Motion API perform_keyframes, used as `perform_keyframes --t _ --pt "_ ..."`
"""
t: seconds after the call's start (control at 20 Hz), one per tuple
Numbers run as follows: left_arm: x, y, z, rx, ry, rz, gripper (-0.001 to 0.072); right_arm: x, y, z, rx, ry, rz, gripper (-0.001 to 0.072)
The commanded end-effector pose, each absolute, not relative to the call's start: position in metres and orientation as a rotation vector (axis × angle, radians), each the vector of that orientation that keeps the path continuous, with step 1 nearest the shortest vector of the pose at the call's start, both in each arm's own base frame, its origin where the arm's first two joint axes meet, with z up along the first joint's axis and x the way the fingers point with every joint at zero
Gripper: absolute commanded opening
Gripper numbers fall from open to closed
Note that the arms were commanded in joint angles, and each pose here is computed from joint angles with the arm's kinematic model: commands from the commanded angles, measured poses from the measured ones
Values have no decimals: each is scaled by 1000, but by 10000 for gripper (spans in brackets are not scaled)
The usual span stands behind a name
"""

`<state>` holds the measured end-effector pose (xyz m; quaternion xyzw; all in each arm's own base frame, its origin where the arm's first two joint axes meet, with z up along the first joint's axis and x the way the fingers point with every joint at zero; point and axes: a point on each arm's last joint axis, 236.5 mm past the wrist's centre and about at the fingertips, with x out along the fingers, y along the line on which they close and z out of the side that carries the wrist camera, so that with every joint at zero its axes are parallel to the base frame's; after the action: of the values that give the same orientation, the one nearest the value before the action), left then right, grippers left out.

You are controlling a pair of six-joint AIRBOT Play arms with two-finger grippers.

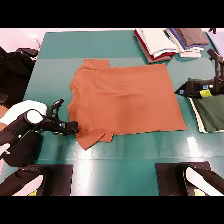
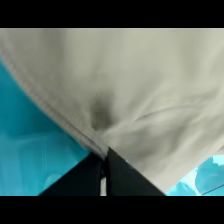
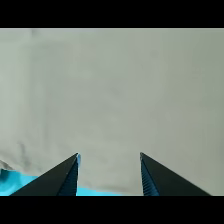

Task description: Fold the shirts.

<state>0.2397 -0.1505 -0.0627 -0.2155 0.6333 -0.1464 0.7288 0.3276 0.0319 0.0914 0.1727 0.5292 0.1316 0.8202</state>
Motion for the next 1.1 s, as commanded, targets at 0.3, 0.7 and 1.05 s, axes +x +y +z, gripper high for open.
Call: perform_keyframes --t 0.3,0.7,1.05 --pt "294 -155 -2 -399 1204 -384 23 190 -79 -48 744 1412 -204 462" --pt "291 -155 -3 -396 1219 -389 23 232 -56 -89 1015 1326 -119 447" --pt "290 -156 2 -393 1211 -396 23 285 -12 -82 789 1321 43 25"
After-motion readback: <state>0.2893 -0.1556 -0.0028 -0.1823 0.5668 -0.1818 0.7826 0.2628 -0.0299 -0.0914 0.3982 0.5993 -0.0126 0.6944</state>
